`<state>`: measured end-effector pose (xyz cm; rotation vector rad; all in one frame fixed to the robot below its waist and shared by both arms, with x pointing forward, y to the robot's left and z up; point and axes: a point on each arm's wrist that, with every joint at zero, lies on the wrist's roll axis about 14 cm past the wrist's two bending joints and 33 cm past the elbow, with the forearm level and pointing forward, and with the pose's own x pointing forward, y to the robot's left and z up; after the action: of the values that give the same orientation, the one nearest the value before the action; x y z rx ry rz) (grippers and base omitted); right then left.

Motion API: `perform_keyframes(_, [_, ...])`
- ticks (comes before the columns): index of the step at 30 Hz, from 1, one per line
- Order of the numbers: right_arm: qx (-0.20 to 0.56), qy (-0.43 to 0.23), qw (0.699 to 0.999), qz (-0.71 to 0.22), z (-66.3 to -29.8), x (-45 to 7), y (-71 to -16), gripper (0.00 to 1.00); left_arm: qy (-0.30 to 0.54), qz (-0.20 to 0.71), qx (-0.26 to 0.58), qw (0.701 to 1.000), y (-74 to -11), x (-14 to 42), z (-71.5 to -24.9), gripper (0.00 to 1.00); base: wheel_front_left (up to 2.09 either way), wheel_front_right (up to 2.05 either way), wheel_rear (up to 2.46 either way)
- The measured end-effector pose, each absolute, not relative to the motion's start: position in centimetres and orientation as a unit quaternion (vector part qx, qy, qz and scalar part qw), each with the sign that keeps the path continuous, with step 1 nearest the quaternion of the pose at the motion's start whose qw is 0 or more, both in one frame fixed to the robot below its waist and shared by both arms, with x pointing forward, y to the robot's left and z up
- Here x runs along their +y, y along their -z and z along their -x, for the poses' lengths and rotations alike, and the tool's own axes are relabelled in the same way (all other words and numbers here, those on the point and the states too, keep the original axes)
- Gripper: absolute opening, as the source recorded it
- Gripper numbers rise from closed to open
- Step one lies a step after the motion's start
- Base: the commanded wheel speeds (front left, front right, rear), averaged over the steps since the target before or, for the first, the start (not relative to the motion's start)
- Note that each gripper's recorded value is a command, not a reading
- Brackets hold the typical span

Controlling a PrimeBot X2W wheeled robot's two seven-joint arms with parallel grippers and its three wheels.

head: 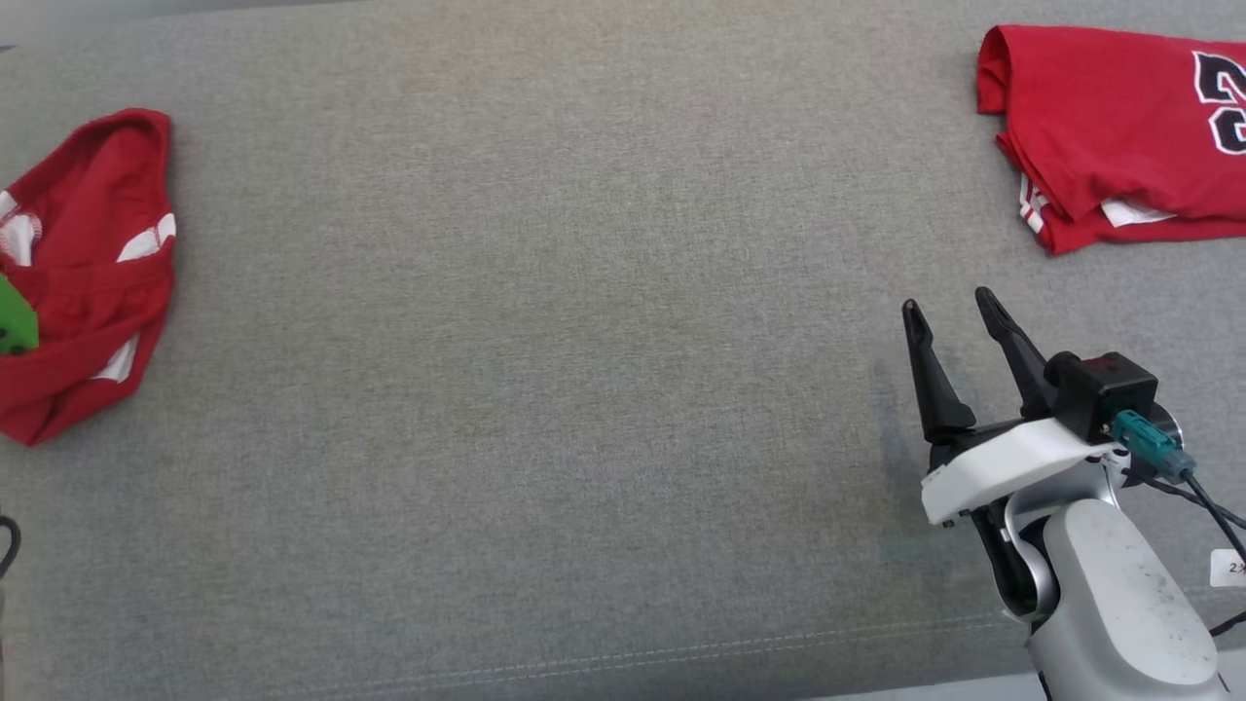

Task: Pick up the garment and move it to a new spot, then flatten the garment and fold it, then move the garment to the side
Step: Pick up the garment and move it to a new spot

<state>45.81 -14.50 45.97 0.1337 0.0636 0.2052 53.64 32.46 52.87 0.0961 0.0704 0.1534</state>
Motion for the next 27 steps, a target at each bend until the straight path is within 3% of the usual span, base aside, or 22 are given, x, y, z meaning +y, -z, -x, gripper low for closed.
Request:
perform_keyframes(18, [0.066, -0.058, 0.994, -0.058, -46.2, -18.0, -42.6, 1.0, -0.109, -0.016, 0.282, 0.953, -38.0, 33.7, -52.9, 1.0, 0.0, 0.0, 0.0])
perform_keyframes(26, [0.072, -0.057, 0.994, -0.053, -46.2, -18.3, -42.4, 1.0, -0.125, -0.001, 0.322, 0.939, -36.4, 34.0, -51.9, 1.0, 0.0, 0.0, 0.0])
perform_keyframes(27, [0.072, -0.058, 0.994, -0.053, -46.2, -18.2, -42.4, 1.0, -0.125, -0.001, 0.324, 0.938, -36.3, 34.0, -51.8, 0.79, 0.0, 0.0, 0.0])
